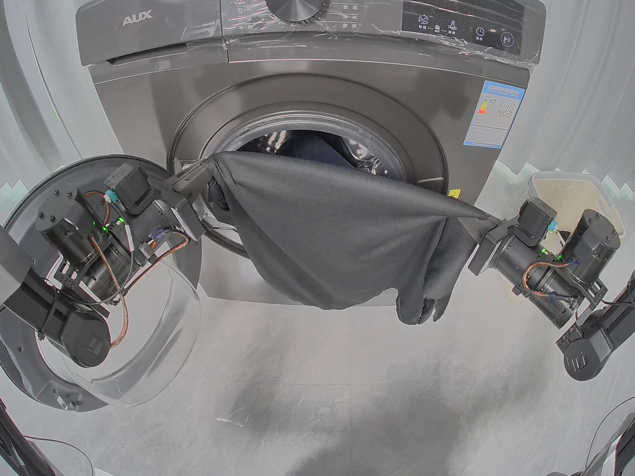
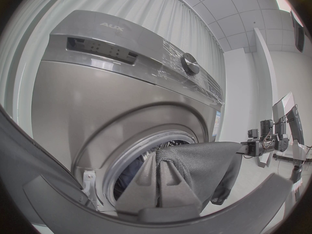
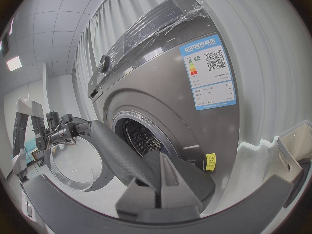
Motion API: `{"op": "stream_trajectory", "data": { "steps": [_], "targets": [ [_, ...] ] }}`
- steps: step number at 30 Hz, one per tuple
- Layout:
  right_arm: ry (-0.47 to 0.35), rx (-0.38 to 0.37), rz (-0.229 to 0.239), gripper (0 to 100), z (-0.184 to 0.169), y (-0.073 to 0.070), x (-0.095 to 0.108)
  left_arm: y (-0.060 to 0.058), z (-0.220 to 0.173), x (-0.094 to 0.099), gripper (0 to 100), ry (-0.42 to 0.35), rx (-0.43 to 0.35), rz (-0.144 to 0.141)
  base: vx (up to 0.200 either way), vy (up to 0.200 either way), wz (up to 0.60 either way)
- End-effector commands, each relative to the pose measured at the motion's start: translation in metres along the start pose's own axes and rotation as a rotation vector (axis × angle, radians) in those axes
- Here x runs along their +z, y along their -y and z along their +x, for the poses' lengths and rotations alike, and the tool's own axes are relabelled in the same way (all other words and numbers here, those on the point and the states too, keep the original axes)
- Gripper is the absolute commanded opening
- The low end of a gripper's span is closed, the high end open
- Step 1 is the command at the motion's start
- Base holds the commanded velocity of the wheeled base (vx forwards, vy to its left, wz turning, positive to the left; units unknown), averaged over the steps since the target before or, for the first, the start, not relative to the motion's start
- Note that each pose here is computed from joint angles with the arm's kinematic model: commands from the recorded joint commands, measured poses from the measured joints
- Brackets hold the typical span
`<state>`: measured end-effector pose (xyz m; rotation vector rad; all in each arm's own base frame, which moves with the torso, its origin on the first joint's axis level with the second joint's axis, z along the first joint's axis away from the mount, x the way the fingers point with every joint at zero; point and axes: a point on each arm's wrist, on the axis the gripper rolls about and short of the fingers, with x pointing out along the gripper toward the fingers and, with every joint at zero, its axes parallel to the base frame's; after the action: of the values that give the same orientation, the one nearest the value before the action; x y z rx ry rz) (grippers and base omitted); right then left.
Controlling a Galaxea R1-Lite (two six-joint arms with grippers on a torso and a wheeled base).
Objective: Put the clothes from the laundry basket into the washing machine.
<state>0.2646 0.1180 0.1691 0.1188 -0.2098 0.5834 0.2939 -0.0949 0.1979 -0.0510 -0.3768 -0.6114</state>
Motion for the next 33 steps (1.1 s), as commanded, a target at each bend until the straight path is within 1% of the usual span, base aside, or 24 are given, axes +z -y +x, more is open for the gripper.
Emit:
{"op": "stream_trajectory", "data": {
  "steps": [1, 2, 6, 9, 10, 12, 13, 16, 25, 27, 28, 29, 30, 31, 32, 33],
  "targets": [
    [0.002, 0.012, 0.002, 0, -0.003, -0.004, 0.002, -0.005, 0.000, 0.008, 0, 0.027, 0.014, 0.015, 0.000, 0.000, 0.00],
    [0.002, 0.012, 0.002, 0, -0.003, -0.004, 0.002, -0.005, 0.000, 0.008, 0, 0.027, 0.014, 0.015, 0.000, 0.000, 0.00],
    [0.000, 0.048, 0.014, 0, -0.001, -0.016, 0.001, -0.004, -0.002, 0.019, 0, 0.056, 0.012, 0.024, 0.000, 0.000, 0.00],
    [0.008, 0.056, 0.017, 0, 0.001, -0.020, 0.002, -0.004, -0.003, 0.022, 0, 0.065, 0.012, 0.027, 0.000, 0.000, 0.00],
    [0.022, 0.067, 0.020, 0, 0.004, -0.023, 0.004, -0.003, -0.004, 0.026, 0, 0.076, 0.012, 0.031, 0.000, 0.000, 0.00],
    [0.022, 0.067, 0.020, 0, 0.004, -0.023, 0.004, -0.003, -0.004, 0.026, 0, 0.076, 0.012, 0.031, 0.000, 0.000, 0.00],
    [0.045, 0.072, 0.021, 0, 0.008, -0.024, 0.008, -0.003, -0.005, 0.032, 0, 0.091, 0.013, 0.035, 0.000, 0.000, 0.00],
    [0.044, 0.075, 0.022, 0, 0.007, -0.025, 0.008, -0.007, -0.007, 0.033, 0, 0.091, 0.024, 0.043, 0.000, 0.000, 0.00],
    [0.043, 0.074, 0.022, 0, 0.007, -0.025, 0.008, -0.006, -0.006, 0.031, 0, 0.085, 0.017, 0.041, 0.000, 0.000, 0.00],
    [0.035, 0.073, 0.023, 0, 0.007, -0.025, 0.006, -0.003, -0.005, 0.028, 0, 0.077, 0.007, 0.032, 0.000, 0.000, 0.00],
    [0.028, 0.072, 0.026, 0, 0.007, -0.025, 0.005, 0.000, -0.004, 0.026, 0, 0.072, -0.004, 0.025, 0.000, 0.000, 0.00],
    [0.019, 0.075, 0.029, 0, 0.006, -0.026, 0.002, 0.006, -0.001, 0.023, 0, 0.064, -0.025, 0.013, 0.000, 0.000, 0.00],
    [0.002, 0.070, 0.036, 0, 0.005, -0.028, -0.002, 0.016, 0.003, 0.016, 0, 0.052, -0.056, -0.005, 0.000, 0.000, 0.00],
    [-0.018, 0.062, 0.041, 0, 0.005, -0.030, -0.007, 0.023, 0.007, 0.011, 0, 0.042, -0.077, -0.017, 0.000, 0.000, 0.00],
    [-0.037, 0.052, 0.044, 0, 0.003, -0.032, -0.012, 0.028, 0.010, 0.007, 0, 0.035, -0.091, -0.026, 0.000, 0.000, 0.00],
    [-0.058, 0.047, 0.050, 100, 0.000, -0.034, -0.017, 0.031, 0.014, 0.003, 0, 0.030, -0.104, -0.032, 0.000, 0.000, 0.00]
  ]
}}
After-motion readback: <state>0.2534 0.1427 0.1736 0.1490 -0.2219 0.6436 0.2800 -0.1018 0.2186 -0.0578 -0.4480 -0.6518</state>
